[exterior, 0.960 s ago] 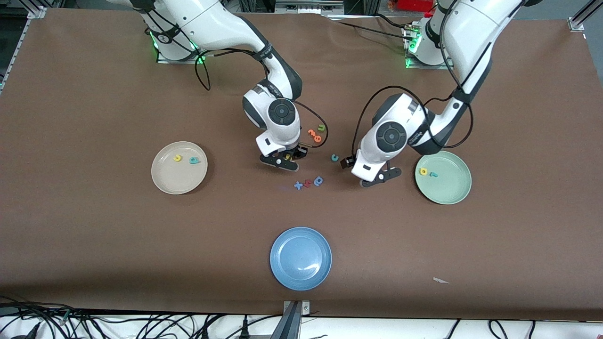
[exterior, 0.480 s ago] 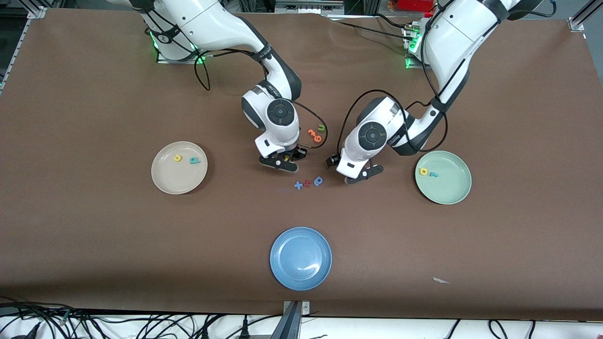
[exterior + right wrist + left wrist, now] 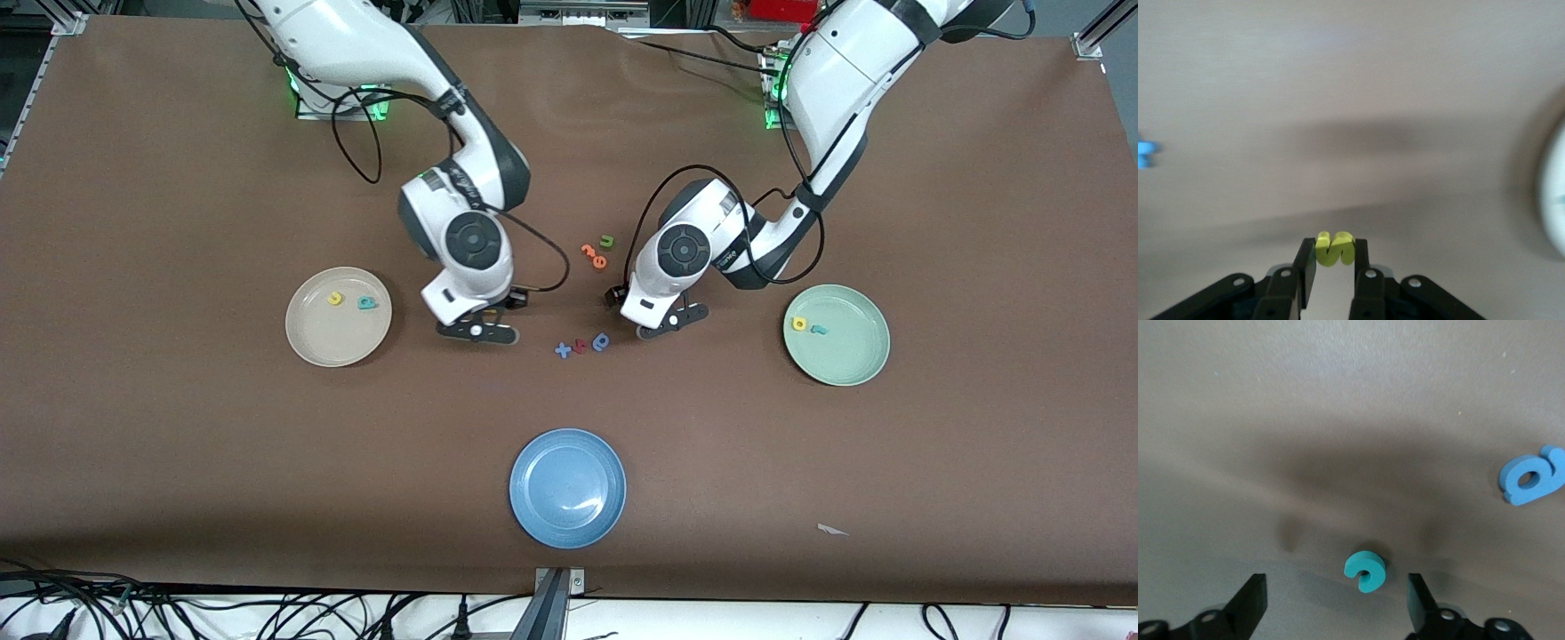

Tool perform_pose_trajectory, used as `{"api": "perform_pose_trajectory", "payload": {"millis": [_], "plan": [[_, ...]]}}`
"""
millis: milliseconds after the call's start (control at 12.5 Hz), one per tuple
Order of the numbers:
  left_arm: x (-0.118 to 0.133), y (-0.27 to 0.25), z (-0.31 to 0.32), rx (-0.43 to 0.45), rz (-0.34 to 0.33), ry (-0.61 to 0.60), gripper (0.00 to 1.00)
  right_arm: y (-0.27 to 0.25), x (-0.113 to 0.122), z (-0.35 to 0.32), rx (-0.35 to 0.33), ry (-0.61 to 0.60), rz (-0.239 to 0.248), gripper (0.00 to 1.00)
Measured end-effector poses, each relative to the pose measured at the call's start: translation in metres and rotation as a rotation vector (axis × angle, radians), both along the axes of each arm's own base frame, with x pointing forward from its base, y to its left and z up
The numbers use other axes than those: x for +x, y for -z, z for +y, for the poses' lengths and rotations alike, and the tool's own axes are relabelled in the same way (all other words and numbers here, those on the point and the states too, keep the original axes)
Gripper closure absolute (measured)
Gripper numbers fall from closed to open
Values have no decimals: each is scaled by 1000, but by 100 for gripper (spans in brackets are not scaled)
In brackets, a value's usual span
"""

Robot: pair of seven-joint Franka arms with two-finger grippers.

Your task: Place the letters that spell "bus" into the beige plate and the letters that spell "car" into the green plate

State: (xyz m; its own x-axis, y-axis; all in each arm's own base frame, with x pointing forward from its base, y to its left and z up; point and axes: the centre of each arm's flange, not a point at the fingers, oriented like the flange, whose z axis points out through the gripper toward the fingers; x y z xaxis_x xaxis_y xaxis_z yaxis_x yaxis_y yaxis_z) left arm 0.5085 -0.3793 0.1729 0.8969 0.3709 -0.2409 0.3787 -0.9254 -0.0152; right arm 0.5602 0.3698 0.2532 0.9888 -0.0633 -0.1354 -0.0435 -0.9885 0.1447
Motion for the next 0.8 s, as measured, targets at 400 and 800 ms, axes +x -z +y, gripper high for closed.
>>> {"api": "perform_pose_trajectory", "payload": {"millis": [400,800], "plan": [[-3,5,-2,0,6,1,37,-6,25,-131,-68,-159,123,73],[1,4,-3,-15,-14,-8,45,23,40,-230,-34,-247,154,72]]}}
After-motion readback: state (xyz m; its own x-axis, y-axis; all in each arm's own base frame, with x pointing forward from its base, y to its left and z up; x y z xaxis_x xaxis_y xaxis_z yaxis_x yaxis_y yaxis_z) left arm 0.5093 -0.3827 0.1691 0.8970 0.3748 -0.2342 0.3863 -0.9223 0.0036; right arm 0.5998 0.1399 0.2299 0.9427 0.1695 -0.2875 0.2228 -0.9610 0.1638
